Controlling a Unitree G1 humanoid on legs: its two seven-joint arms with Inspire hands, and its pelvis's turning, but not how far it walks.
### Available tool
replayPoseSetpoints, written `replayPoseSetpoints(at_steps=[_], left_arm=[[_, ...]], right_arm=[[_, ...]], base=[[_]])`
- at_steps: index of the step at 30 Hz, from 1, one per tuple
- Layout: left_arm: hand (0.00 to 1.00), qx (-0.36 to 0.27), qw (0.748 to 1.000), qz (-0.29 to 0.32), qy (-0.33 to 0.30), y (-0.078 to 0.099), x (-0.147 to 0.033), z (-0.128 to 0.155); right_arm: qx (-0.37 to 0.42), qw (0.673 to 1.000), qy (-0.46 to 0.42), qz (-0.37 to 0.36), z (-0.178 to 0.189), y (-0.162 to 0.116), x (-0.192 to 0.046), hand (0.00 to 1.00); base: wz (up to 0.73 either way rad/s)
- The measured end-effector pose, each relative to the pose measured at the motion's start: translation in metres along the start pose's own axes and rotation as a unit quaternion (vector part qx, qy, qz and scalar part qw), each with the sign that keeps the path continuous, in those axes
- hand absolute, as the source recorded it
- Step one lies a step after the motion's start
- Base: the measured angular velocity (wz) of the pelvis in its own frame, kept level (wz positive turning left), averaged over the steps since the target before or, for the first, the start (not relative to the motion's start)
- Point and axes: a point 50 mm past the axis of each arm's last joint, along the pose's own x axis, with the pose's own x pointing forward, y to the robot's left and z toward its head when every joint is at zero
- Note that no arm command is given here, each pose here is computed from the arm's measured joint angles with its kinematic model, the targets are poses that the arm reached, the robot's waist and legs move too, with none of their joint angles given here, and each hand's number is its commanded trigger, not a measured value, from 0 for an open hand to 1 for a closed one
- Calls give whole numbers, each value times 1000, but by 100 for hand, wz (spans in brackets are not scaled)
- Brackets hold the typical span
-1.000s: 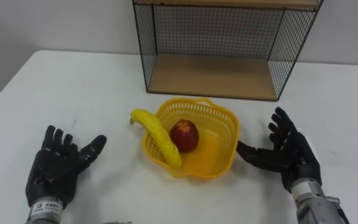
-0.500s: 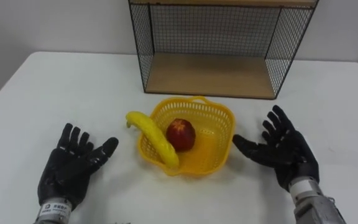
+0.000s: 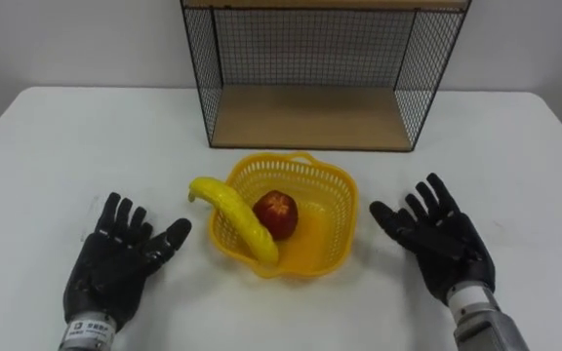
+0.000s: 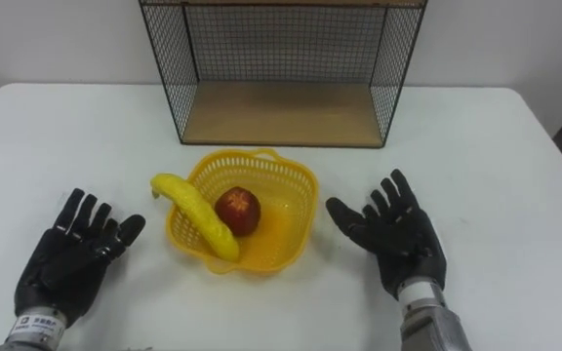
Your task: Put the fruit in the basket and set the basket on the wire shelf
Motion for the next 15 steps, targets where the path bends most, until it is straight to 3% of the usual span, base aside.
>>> replayPoseSetpoints(at_steps=[15], left_arm=[[0, -1, 1000, -24, 15, -9, 2, -7]], right_arm=[[-2, 1000, 0, 1, 0, 1, 0, 0]], base=[[0]])
